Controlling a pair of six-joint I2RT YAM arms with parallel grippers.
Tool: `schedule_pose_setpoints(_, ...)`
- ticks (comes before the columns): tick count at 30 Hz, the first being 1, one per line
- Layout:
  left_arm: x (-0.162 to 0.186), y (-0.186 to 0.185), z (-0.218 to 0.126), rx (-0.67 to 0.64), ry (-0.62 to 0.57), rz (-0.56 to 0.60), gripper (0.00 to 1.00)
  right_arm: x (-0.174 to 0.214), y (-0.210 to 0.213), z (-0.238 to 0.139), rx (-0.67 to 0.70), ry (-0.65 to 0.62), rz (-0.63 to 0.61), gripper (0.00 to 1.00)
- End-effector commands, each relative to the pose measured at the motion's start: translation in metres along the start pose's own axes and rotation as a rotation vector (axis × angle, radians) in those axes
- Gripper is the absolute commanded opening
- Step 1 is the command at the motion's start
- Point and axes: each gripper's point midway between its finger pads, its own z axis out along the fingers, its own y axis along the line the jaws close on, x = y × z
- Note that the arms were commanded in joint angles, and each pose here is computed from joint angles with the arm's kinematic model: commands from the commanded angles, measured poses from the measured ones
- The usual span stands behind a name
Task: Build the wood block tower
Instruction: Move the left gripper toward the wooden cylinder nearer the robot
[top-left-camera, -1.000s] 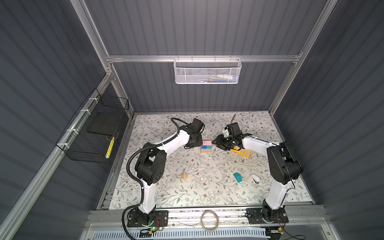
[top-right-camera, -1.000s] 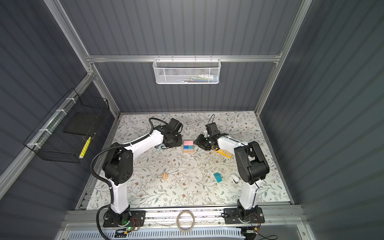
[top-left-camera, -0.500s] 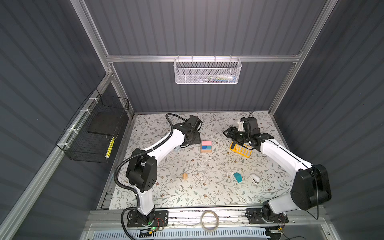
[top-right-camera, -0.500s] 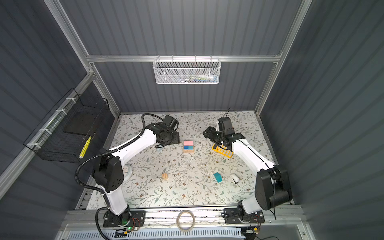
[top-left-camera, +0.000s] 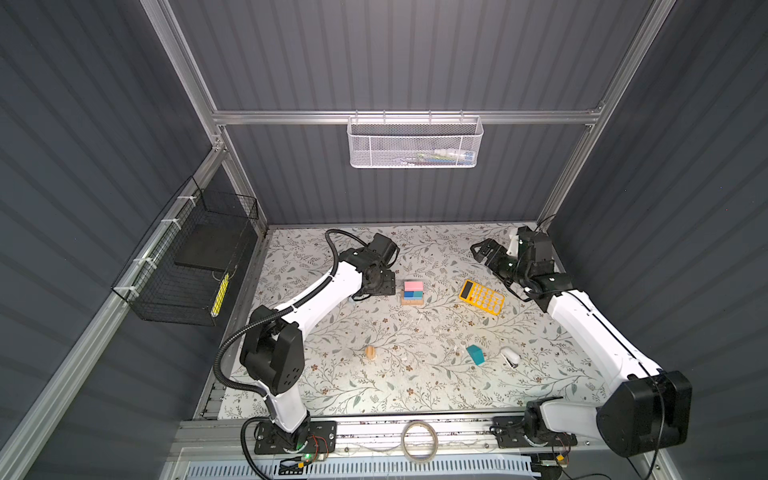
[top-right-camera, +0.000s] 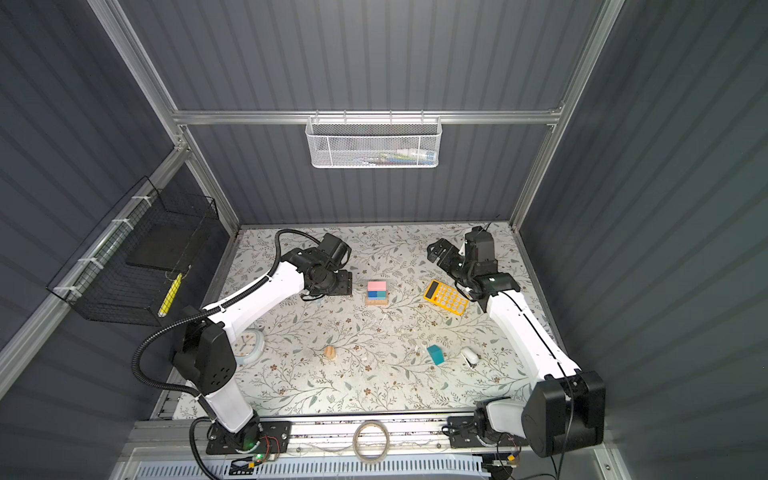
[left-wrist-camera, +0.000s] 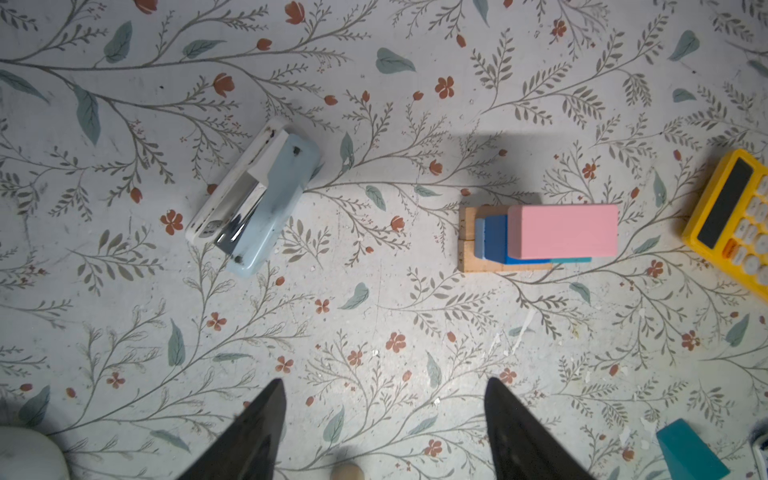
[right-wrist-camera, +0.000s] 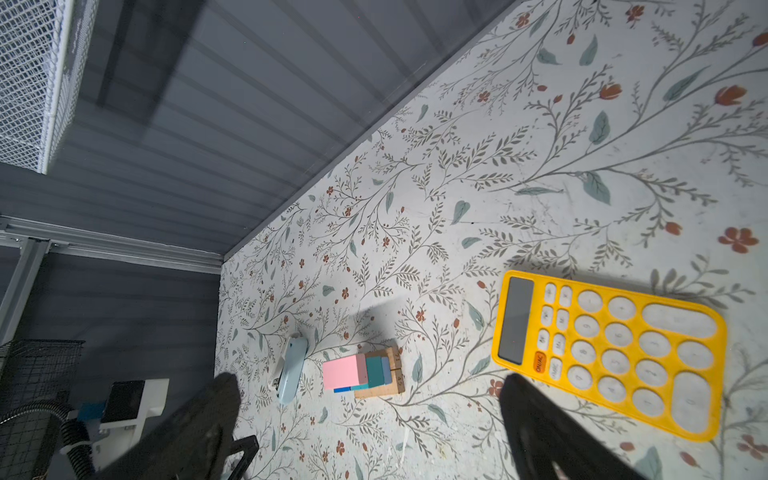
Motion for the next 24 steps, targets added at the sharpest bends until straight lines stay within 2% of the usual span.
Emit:
schedule_pose_setpoints(1,0.024,0.019,-0.005,-0.052,0.067,0.04,0.77,0.007,-0.008,0.0,-0.001,0.005,0.028,0.99)
schedule_pose_setpoints(6,0.059,0.03,-0.004,-0.088,0.15,0.074,0.79,0.017,-0.015,-0.002,-0.008,0.02,0.037,0.99)
schedule_pose_setpoints(16,0.116,0.025,0.002,-0.113,0.248,0.125,0.83,0.017,-0.019,-0.013,-0.016,-0.01,0.036,0.99)
schedule_pose_setpoints(24,0.154,0.032,0.013,-0.142,0.305,0.063,0.81,0.018,-0.023,-0.013,-0.014,-0.012,0.046,0.99)
